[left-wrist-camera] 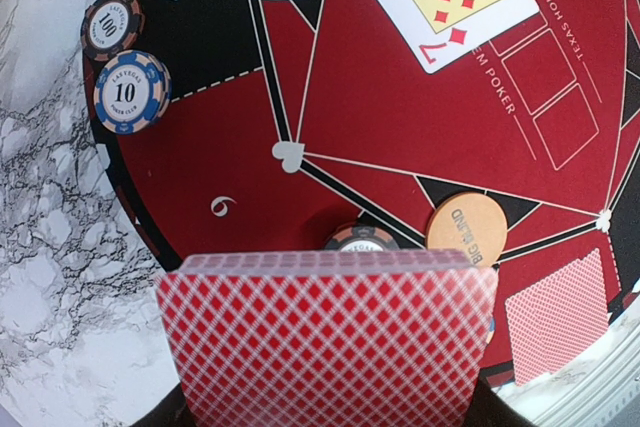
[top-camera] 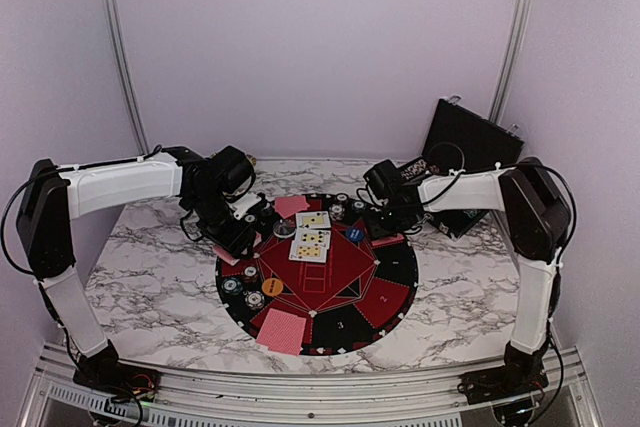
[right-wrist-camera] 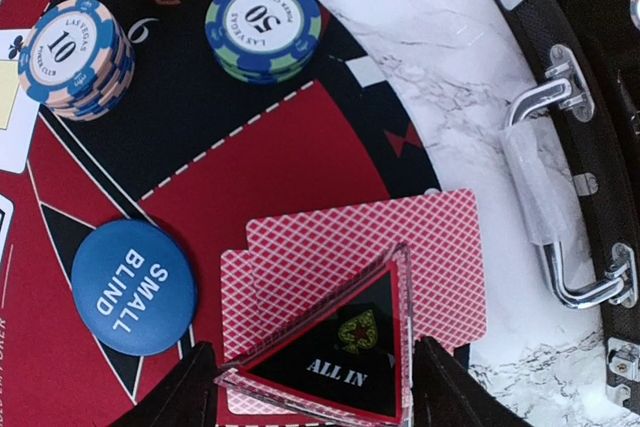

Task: Distribute texas hold em gaming equipment
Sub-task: Move the all-in button to the small blind area, then pick up the poker card from the face-down deck piles.

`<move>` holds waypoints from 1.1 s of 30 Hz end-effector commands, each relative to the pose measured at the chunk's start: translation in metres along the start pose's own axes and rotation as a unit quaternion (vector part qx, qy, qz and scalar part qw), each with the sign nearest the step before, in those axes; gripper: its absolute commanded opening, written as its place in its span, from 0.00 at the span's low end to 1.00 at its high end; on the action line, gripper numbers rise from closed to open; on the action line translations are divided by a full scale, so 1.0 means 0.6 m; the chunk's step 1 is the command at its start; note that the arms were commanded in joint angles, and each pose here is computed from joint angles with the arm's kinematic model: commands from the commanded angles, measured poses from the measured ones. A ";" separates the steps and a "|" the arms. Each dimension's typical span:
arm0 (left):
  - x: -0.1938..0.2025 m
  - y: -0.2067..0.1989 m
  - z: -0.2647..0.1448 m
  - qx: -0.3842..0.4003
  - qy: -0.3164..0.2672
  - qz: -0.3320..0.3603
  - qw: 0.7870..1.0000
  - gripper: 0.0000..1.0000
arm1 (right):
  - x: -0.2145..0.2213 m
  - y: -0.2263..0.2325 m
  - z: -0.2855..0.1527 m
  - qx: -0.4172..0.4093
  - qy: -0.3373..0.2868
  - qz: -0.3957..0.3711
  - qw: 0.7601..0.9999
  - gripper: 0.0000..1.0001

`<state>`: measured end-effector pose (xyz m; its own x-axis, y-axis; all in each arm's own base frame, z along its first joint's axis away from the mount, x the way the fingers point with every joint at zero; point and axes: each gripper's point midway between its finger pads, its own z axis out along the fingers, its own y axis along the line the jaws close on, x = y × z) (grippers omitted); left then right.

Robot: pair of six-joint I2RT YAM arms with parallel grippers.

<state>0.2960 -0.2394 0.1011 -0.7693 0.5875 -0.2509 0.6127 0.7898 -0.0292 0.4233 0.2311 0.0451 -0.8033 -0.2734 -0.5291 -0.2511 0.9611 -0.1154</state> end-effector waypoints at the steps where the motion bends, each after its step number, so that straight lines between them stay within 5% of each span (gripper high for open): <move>1: -0.002 0.000 -0.016 0.005 -0.010 0.001 1.000 0.24 | -0.014 0.001 -0.005 -0.007 -0.013 0.014 1.000 0.65; 9: -0.002 -0.001 -0.015 0.007 -0.009 0.001 1.000 0.24 | -0.012 0.002 -0.018 -0.016 -0.013 0.018 1.000 0.80; 20: -0.008 -0.005 -0.018 0.013 -0.013 0.001 1.000 0.25 | -0.045 0.049 -0.104 -0.132 -0.046 0.048 0.989 0.81; 24: -0.013 -0.009 -0.019 0.017 -0.016 0.002 1.000 0.25 | -0.049 0.112 -0.150 -0.262 -0.050 0.069 0.961 0.81; 33: -0.021 -0.037 -0.015 0.025 -0.015 0.019 0.999 0.25 | -0.055 0.230 -0.224 -0.498 -0.031 0.132 0.856 0.79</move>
<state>0.2916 -0.2490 0.1043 -0.7577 0.5985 -0.2602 0.6298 0.7751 -0.0511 0.3588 0.3271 0.1260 -0.8497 -0.0578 -0.5241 -0.4076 0.7026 0.5833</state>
